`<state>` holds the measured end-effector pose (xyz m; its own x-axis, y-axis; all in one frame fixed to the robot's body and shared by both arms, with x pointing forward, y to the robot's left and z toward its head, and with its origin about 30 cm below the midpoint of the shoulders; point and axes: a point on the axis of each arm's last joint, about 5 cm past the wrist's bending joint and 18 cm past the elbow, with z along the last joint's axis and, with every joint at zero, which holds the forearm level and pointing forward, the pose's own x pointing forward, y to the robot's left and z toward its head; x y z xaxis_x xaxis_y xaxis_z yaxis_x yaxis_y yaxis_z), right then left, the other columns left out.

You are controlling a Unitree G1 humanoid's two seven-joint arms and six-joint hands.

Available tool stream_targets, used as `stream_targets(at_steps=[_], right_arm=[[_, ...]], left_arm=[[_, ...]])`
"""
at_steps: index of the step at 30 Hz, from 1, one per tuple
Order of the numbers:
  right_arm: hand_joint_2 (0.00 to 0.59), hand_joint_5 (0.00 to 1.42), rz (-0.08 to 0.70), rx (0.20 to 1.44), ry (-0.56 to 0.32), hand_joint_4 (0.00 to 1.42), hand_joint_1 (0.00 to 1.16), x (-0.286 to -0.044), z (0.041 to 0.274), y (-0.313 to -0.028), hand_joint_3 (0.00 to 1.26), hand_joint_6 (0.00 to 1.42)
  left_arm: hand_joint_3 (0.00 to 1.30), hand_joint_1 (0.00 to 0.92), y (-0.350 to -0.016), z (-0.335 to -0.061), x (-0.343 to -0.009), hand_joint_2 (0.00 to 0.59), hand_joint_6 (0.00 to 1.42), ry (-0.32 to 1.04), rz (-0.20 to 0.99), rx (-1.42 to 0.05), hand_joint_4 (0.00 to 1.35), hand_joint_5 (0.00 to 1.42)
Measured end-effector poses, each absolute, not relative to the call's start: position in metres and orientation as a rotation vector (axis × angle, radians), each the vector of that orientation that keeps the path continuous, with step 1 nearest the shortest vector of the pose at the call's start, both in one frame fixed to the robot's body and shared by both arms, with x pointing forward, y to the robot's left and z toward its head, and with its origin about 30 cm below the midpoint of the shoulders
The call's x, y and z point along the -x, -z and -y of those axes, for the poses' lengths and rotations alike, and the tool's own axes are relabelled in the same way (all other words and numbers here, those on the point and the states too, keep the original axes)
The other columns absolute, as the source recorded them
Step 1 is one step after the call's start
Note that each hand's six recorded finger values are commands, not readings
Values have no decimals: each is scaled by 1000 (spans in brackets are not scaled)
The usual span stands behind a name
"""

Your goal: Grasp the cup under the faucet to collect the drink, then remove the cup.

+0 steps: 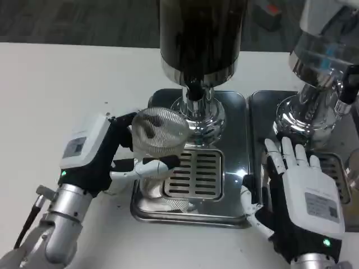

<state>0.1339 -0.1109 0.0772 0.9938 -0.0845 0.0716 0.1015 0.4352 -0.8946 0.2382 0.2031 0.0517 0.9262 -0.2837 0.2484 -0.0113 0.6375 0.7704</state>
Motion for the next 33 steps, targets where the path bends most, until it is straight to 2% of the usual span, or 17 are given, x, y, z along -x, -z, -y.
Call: stream_targets(at_steps=[7,19,25,28,30,33], right_arm=[[530,4,-1,1095,139,0,362,-133,109,-77,115,0],[530,4,-19,1069,166,0,362,-131,103,-77,106,0],[530,4,-28,1068,180,0,362,-130,102,-76,106,0],[530,4,-33,1067,183,0,362,-128,101,-76,106,0],[530,4,-34,1064,184,0,362,-127,101,-76,106,0],[530,4,-35,1064,185,0,362,-127,101,-77,110,0]], left_arm=[[651,407,-43,-191,-241,79,802,188,309,-860,716,837],[615,371,-47,-169,-253,78,763,263,360,-889,671,806],[569,344,-46,-162,-254,79,665,273,382,-898,607,748],[510,273,-46,-160,-254,76,629,275,388,-909,528,702],[395,178,-45,-160,-254,85,605,276,386,-910,426,667],[348,110,-44,-161,-253,86,563,278,387,-931,385,645]])
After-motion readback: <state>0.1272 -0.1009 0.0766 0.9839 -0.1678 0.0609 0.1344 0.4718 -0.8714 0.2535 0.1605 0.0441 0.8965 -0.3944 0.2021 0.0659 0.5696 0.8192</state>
